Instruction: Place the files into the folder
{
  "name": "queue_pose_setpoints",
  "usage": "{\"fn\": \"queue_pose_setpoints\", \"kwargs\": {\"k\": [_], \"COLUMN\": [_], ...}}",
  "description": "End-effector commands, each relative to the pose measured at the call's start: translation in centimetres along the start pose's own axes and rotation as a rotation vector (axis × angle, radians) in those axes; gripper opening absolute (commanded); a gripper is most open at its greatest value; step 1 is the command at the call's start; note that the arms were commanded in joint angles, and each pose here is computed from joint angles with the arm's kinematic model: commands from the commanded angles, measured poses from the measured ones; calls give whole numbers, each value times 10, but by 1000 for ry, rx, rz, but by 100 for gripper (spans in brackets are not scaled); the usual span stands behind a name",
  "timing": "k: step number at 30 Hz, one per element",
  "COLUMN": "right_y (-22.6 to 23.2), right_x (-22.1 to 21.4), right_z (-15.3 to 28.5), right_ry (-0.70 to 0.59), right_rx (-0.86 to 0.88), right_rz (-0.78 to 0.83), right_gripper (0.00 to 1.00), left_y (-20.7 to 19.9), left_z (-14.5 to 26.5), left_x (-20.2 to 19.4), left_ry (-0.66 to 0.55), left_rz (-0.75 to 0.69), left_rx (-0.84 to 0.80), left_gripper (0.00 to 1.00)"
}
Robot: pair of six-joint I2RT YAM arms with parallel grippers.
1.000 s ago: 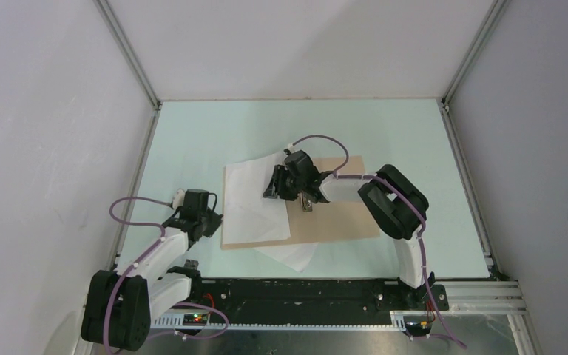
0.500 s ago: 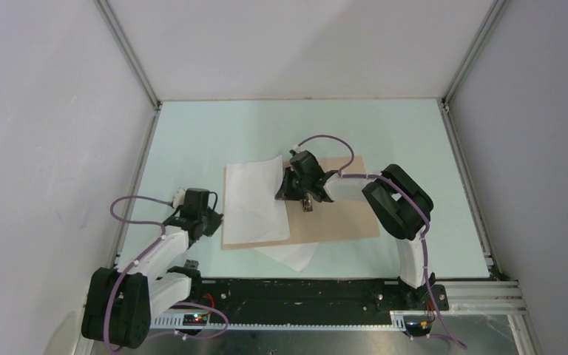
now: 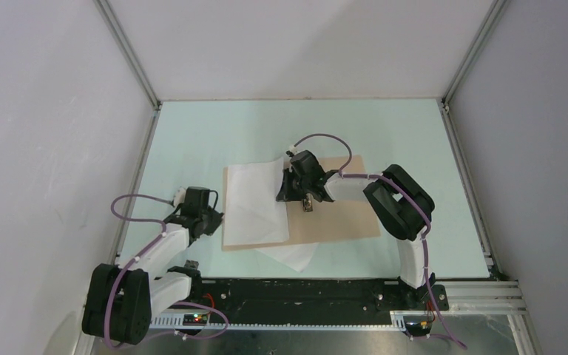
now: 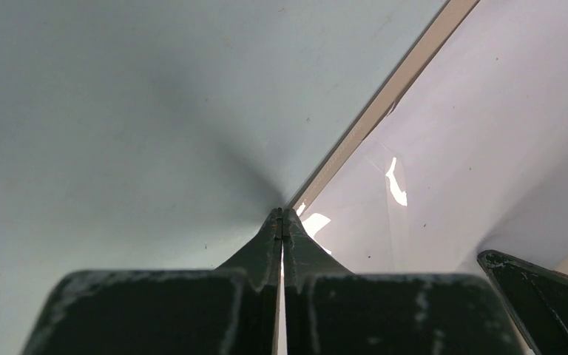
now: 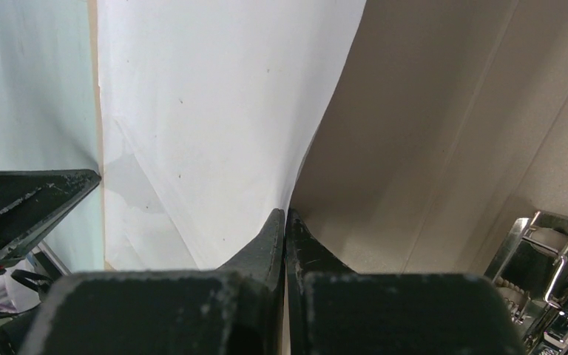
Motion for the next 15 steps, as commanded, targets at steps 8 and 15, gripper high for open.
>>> {"fn": "queue_pose_setpoints", "kwargs": {"k": [8,15], "right_y": [25,28], "right_x": [5,-3], "right_z": [5,-4], "right_ry": [33,56], "right_rx": [141,153], "right_rz": [95,93], "right_gripper": [0,0], "left_y": [9,8], "left_z": [-2,-3], "left_x": [-9,-8], "left_ry": [43,45], "left_rz": [-32,-36], "left_rx": [52,54], "left_gripper": [0,0]}}
Point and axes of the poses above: each gripper's point midway between its finger pads, its own z axis back along the fingers, its own y axis along the line the jaws close on, x = y × z, the point moved 3 cm from there along z, back along the fingers, and after that the axes turned 14 degrees about -z, right-handed, at the moved point
